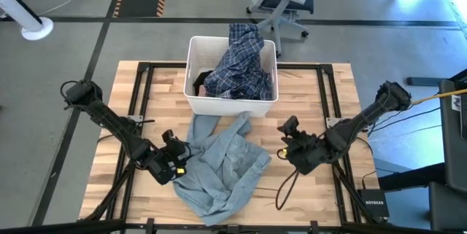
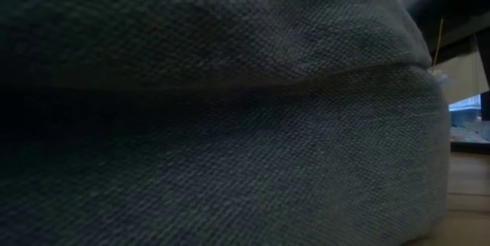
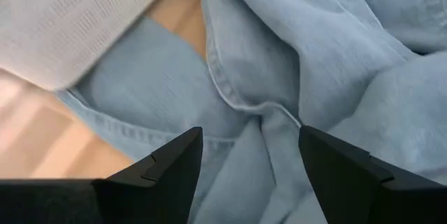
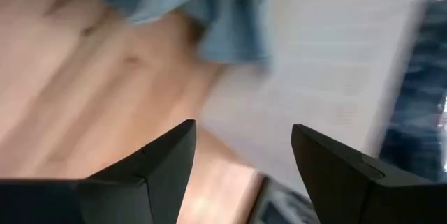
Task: Sort clothes
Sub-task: Put the blue jeans into the white laundry bin
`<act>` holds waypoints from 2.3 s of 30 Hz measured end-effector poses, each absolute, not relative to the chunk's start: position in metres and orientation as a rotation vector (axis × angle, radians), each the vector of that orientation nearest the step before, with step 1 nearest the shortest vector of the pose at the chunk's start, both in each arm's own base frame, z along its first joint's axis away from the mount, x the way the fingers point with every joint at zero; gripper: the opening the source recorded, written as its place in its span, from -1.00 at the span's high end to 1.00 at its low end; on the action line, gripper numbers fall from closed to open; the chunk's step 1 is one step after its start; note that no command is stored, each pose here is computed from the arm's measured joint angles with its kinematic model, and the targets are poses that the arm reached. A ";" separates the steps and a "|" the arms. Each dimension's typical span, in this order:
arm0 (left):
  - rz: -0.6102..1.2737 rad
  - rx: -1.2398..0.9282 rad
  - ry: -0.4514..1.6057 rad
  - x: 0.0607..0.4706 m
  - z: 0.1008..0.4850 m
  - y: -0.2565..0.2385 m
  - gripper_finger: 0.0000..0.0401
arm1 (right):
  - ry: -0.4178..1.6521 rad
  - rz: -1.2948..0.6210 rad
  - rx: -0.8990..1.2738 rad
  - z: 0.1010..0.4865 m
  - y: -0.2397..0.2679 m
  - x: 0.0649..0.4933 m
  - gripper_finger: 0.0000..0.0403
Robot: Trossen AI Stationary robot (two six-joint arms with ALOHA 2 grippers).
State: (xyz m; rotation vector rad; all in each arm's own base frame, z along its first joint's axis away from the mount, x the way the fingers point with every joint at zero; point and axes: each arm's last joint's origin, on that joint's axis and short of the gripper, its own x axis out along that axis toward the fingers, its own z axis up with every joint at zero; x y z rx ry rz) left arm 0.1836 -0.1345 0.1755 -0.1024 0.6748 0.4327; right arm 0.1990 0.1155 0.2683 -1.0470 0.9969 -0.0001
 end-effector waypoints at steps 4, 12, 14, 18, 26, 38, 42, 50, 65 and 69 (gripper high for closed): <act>0.426 -0.154 0.669 0.175 0.162 -0.135 -0.16 | 0.963 -0.014 -0.951 0.232 0.116 0.198 -0.27; 0.329 -0.297 0.680 0.168 0.137 -0.136 -0.16 | 0.876 0.178 -0.759 0.184 0.119 0.194 -0.27; 0.306 -0.323 0.685 0.169 0.133 -0.137 -0.16 | 0.821 0.195 -0.714 0.180 0.121 0.196 -0.27; 0.263 -0.365 0.685 0.171 0.126 -0.140 -0.16 | 0.678 0.254 -0.648 0.177 0.125 0.205 -0.27; 0.239 -0.362 0.639 0.183 0.109 -0.142 -0.16 | 0.548 0.257 -0.611 0.145 0.116 0.220 -0.27; 0.224 -0.222 0.503 0.227 0.095 -0.121 -0.16 | 0.547 0.284 -0.748 0.112 0.109 0.266 -0.27; 0.233 -0.188 0.493 0.237 0.095 -0.109 -0.16 | 0.540 0.296 -0.852 0.114 0.110 0.280 -0.27; 0.262 -0.183 0.486 0.252 0.100 -0.092 -0.16 | 0.526 0.260 -0.982 0.133 0.107 0.300 -0.27; 0.158 -0.207 0.454 0.268 0.112 -0.091 -0.16 | 0.520 0.325 -1.059 0.150 0.103 0.322 -0.27; 0.155 -0.208 0.452 0.268 0.112 -0.091 -0.16 | 0.574 0.338 -1.055 0.158 0.100 0.331 -0.27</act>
